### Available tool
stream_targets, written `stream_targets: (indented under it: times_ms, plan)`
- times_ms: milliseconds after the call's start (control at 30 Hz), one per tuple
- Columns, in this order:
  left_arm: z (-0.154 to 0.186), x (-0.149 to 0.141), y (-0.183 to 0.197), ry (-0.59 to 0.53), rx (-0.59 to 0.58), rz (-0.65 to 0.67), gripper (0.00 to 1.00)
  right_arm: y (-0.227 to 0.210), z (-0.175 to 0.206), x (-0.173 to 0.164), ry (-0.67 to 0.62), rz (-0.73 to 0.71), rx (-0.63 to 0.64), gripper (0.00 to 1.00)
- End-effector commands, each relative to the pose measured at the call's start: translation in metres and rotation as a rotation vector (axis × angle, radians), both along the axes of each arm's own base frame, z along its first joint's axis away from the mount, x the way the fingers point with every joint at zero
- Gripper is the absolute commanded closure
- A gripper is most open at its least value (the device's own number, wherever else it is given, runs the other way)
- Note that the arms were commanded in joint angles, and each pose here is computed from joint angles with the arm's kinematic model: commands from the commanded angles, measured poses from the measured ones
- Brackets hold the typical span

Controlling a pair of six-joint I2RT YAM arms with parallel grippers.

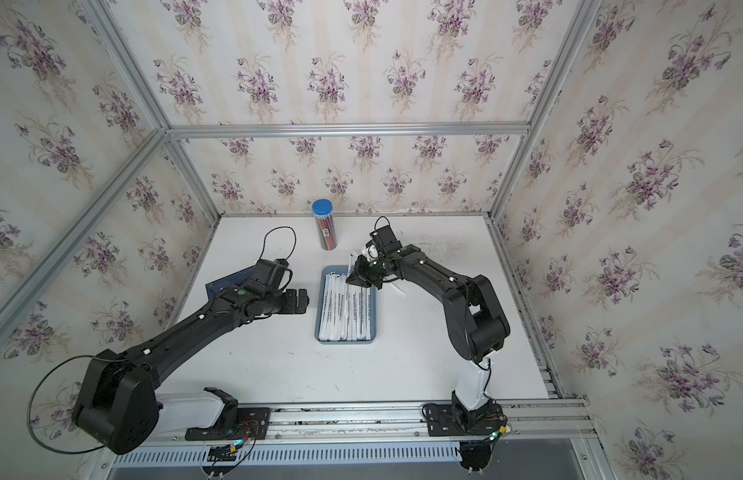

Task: Put the straws into the storage box
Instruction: Place the straw in the storage box.

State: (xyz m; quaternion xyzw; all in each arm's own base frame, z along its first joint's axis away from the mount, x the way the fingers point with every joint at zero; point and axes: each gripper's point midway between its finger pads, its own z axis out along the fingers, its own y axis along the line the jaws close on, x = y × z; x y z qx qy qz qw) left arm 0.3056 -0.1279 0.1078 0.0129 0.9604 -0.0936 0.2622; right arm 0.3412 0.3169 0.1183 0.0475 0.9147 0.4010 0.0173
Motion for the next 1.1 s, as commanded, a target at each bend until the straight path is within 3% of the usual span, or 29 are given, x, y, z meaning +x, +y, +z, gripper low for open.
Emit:
stream_targets:
  times_ms: [0, 167, 300, 500, 633, 800, 1067]
  plan:
    - [0.002, 0.002, 0.003, -0.012, 0.014, 0.000, 0.00, -0.034, -0.022, 0.022, -0.041, -0.065, -0.155, 0.93]
    - [0.005, 0.000, 0.004, -0.018, 0.012, 0.002, 0.00, -0.076, -0.022, 0.046, -0.027, -0.161, -0.133, 0.95]
    - [0.002, 0.001, 0.004, -0.011, 0.020, 0.006, 0.00, -0.066, -0.012, 0.033, -0.020, -0.121, -0.101, 0.94]
    - [-0.001, 0.004, 0.004, -0.004, 0.009, 0.030, 0.00, -0.039, -0.018, -0.008, -0.110, -0.030, -0.323, 0.95]
    - [0.000, 0.005, 0.000, 0.004, -0.003, 0.022, 0.00, -0.018, -0.029, -0.010, -0.185, -0.015, -0.465, 0.95]
    - [0.002, 0.002, 0.004, -0.006, 0.003, 0.027, 0.00, 0.015, -0.046, -0.007, -0.181, -0.024, -0.492, 0.97]
    - [-0.006, 0.001, 0.002, -0.006, -0.003, 0.020, 0.00, 0.012, -0.069, -0.012, -0.157, -0.015, -0.550, 0.96]
